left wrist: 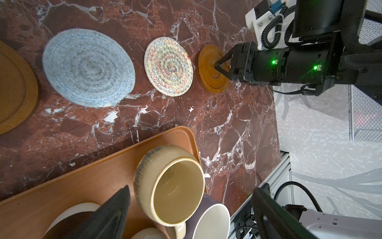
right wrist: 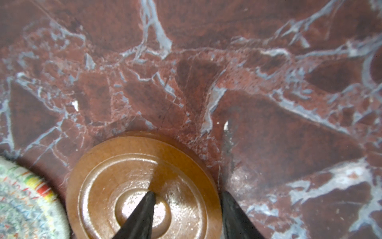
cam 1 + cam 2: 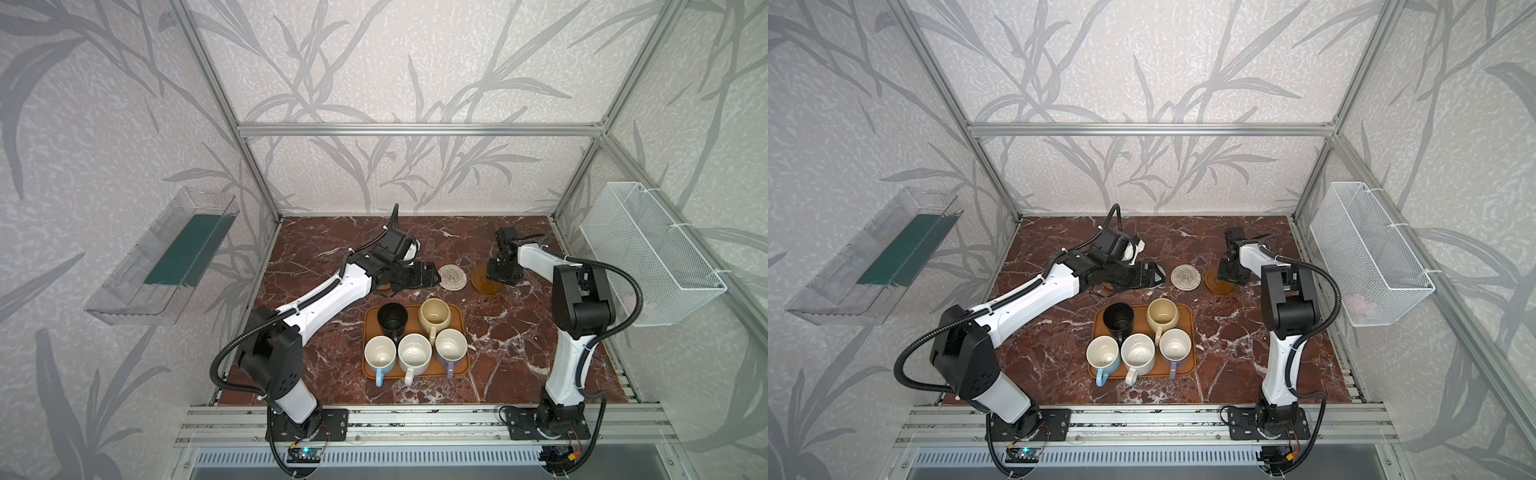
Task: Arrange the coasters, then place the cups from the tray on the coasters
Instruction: 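Lower the right gripper onto the small brown wooden coaster, then raise the right gripper and move both arms toward the mug tray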
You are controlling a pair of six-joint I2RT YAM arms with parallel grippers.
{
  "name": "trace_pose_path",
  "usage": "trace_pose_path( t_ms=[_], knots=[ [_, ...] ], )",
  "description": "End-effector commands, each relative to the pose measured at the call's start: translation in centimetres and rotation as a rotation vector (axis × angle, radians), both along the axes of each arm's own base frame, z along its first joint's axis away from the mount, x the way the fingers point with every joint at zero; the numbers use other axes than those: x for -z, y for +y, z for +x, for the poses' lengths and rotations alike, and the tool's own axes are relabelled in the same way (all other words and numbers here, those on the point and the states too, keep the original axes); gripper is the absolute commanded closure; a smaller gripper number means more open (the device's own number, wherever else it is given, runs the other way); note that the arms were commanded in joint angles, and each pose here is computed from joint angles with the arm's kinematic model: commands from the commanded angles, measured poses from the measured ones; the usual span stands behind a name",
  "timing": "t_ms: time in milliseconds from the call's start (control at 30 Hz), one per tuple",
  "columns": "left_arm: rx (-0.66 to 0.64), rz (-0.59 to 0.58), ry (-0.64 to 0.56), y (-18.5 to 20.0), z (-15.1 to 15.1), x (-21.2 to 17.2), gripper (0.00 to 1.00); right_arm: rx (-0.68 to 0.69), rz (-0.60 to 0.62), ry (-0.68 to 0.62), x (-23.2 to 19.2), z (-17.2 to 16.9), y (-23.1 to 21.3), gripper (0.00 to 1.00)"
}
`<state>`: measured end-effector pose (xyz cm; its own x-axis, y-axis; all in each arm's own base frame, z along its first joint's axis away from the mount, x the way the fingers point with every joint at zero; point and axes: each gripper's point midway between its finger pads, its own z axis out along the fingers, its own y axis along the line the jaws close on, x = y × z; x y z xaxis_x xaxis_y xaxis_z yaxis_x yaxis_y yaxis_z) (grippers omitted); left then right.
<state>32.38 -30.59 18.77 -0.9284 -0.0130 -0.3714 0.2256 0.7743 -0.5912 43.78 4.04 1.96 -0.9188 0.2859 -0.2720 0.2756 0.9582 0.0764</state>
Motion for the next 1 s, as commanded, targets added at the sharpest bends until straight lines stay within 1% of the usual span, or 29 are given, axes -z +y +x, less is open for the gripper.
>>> trace_pose_path(
  t_ms=[0, 367, 467, 767, 967],
  knots=[
    [-0.004, -0.018, -0.018, -0.4, 0.7, -1.0, 0.06, -0.002, -0.010, 0.028, 0.6, -0.2, -0.3, 0.48],
    [-0.007, -0.025, -0.023, -0.8, 1.1, -1.0, 0.06, -0.003, 0.018, 0.022, 0.8, 0.3, 0.2, 0.48],
    [-0.011, -0.028, -0.023, -0.9, 1.2, -1.0, 0.06, -0.003, -0.001, 0.017, 0.5, 0.5, -0.1, 0.48],
    [-0.010, -0.034, -0.019, -0.9, 1.2, -1.0, 0.06, -0.006, 0.005, 0.026, 0.7, 0.2, 0.0, 0.48],
    [-0.015, -0.038, -0.023, -0.9, 1.3, -1.2, 0.06, -0.010, 0.015, 0.006, -0.5, 0.3, 0.2, 0.46]
  ],
)
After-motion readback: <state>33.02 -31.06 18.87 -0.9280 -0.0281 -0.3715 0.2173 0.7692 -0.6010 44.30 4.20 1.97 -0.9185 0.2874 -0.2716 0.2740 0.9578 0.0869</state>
